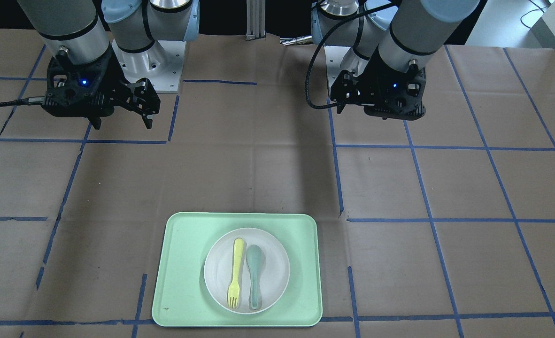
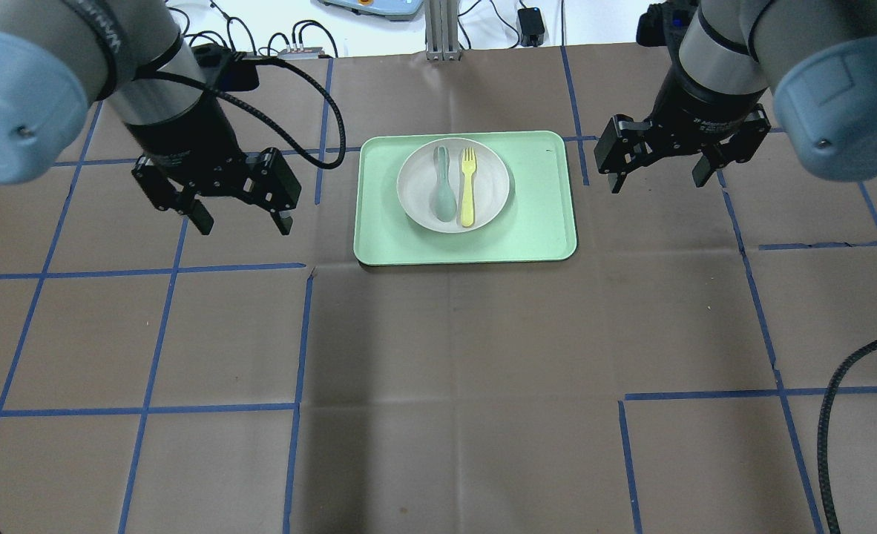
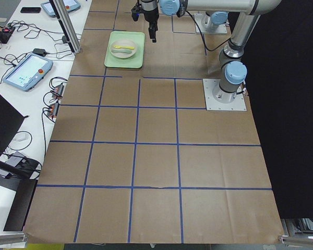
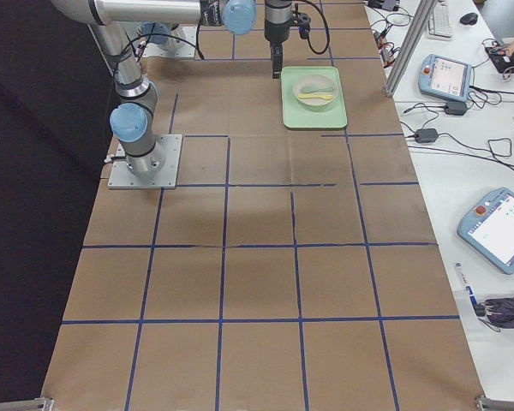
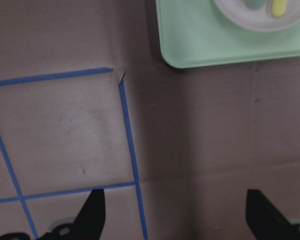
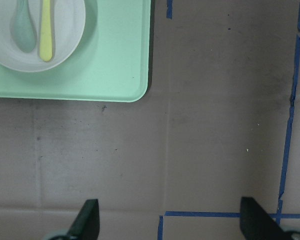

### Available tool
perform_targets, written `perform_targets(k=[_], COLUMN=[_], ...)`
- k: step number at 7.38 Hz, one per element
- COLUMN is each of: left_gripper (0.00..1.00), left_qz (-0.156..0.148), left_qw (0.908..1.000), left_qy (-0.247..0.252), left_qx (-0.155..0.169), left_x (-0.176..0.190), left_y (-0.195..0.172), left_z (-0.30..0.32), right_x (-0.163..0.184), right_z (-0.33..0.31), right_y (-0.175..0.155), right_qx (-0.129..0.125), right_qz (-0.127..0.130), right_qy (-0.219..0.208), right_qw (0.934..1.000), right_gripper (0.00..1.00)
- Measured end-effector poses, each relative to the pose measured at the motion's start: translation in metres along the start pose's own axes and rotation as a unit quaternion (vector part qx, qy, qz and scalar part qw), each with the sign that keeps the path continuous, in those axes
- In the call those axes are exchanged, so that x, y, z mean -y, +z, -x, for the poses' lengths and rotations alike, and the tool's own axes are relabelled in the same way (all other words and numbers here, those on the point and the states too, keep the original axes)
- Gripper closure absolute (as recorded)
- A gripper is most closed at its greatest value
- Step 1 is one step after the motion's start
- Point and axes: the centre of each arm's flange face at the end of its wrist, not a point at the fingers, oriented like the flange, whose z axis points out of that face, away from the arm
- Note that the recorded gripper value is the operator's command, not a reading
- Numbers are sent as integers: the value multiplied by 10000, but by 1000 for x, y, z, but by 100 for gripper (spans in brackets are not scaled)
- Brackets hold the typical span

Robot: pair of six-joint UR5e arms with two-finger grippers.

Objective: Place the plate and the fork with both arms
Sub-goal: 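Lift the left gripper away while the right gripper moves over the plate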

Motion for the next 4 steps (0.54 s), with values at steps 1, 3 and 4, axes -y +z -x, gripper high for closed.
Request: perform_targets(k=[1,3,4], left_gripper=[1,1,1], left_qz=[5,-75,-248], left_qw=[10000,10000,9997], left_qy=[-33,33,67], left_qx=[1,10,36], left_x=[-18,-31,-27], left_y=[3,2,1], left_z=[4,6,7], right_x=[4,24,39], right_z=[0,4,7], right_y=[2,7,10], right_qx=[1,0,2], right_qz=[2,-43,-48], right_qy=[-5,-34,-58], right_qw=[10000,10000,10000], right_gripper=[0,0,0])
